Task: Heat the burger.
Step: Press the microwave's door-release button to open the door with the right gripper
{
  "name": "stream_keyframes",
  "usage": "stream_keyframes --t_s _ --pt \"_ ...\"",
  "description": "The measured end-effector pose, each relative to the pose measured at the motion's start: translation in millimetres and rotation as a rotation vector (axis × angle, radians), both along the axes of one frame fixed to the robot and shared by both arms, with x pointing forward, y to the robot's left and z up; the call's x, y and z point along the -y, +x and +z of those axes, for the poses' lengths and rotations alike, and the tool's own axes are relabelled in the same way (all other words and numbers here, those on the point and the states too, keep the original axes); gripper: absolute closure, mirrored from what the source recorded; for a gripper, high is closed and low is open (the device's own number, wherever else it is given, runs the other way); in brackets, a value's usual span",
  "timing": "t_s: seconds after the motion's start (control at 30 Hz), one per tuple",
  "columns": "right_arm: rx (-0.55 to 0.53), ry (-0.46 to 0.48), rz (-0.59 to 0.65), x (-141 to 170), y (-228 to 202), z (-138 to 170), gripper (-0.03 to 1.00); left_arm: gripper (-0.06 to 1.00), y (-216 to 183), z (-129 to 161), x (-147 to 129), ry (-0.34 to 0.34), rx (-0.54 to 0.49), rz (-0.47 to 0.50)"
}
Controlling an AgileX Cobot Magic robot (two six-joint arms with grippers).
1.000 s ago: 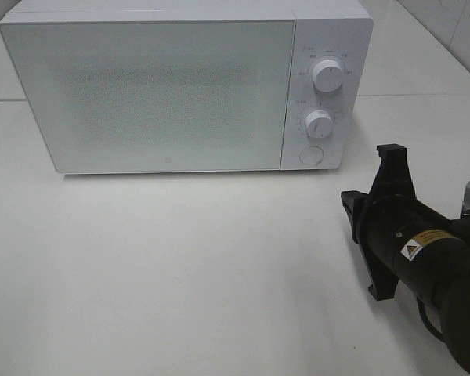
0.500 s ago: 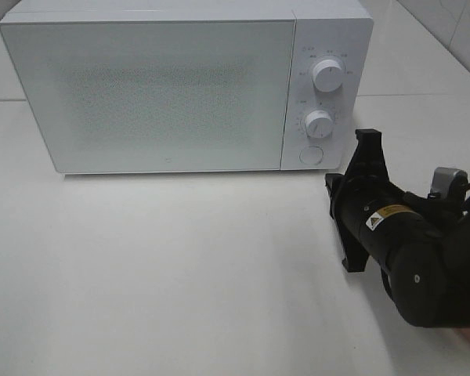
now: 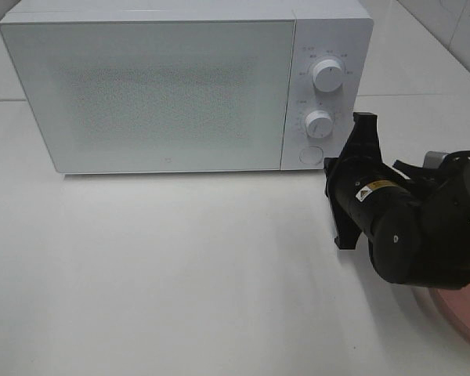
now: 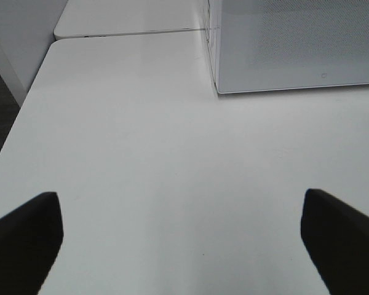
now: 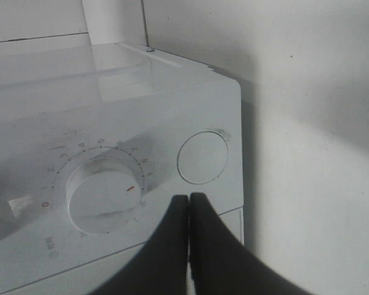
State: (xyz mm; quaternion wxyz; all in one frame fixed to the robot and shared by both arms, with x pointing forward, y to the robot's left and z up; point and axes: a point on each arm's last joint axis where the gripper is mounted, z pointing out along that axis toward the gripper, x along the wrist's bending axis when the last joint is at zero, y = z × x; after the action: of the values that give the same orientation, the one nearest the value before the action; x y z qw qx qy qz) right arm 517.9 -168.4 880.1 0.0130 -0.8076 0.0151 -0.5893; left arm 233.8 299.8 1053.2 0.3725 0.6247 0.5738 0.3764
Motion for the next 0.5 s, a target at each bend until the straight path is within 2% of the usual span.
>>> stream_keyframes --t_s 0.5 --pt "-0.025 0.014 -0.005 -14.4 22.9 -12.7 0.95 -0.03 0.0 0.0 0.0 0.0 0.0 0.0"
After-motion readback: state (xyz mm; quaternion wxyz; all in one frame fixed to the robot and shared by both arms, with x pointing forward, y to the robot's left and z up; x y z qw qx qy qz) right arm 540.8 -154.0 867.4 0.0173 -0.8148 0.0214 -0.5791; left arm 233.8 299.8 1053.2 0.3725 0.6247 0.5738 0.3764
